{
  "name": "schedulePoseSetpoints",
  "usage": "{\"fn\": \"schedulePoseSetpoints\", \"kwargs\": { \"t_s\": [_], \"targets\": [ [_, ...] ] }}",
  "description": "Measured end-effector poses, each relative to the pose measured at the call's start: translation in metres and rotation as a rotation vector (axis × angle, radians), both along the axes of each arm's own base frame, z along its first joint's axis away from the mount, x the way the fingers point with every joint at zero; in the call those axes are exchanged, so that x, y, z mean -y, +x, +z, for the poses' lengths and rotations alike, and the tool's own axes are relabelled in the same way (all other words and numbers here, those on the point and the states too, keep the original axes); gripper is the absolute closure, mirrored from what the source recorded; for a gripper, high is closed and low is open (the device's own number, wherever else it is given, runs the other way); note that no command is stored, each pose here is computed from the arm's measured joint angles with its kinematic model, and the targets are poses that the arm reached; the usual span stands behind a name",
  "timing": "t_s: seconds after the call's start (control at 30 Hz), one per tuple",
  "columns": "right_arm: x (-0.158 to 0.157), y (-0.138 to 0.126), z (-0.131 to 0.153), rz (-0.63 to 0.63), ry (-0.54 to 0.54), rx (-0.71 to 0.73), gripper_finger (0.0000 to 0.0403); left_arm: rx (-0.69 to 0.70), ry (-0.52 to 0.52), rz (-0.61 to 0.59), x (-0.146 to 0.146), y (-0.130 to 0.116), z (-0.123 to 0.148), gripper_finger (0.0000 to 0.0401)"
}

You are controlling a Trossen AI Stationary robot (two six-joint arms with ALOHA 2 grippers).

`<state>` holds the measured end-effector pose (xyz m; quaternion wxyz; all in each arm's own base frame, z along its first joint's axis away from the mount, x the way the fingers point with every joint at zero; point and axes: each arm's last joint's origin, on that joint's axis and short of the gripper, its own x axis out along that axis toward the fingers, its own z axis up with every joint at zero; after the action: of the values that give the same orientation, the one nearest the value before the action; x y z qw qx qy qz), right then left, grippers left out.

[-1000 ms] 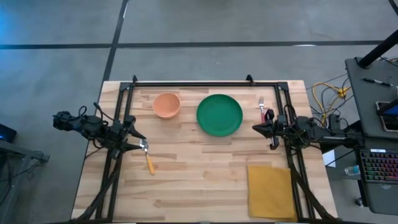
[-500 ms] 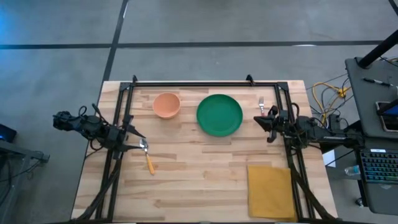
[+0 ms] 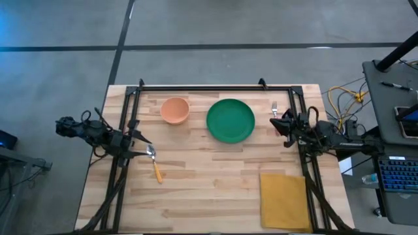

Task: Set table place
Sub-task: Move the green plate to the bottom of the table

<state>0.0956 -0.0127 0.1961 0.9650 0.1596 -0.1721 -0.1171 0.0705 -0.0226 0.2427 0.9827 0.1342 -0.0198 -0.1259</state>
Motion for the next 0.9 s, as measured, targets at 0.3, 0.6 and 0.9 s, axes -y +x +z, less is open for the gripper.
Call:
{"fn": "schedulePoseSetpoints", "kwargs": {
  "t_s": [0.3,0.6,0.9],
  "targets": [
    [0.002,0.009,-0.001,-0.077,-0.036,-0.047,0.0392,0.065,-0.028,0.0,0.0,0.0,0.007,0.0216],
    [0.003,0.017,-0.003,-0.075,-0.006,-0.062,0.0392,0.085,-0.034,0.001,0.0,0.0,0.009,0.0216],
    [0.004,0.02,0.0,-0.013,0.27,0.074,0.0392,0.28,-0.321,-0.035,-0.002,-0.005,0.034,0.0216]
  ]
}}
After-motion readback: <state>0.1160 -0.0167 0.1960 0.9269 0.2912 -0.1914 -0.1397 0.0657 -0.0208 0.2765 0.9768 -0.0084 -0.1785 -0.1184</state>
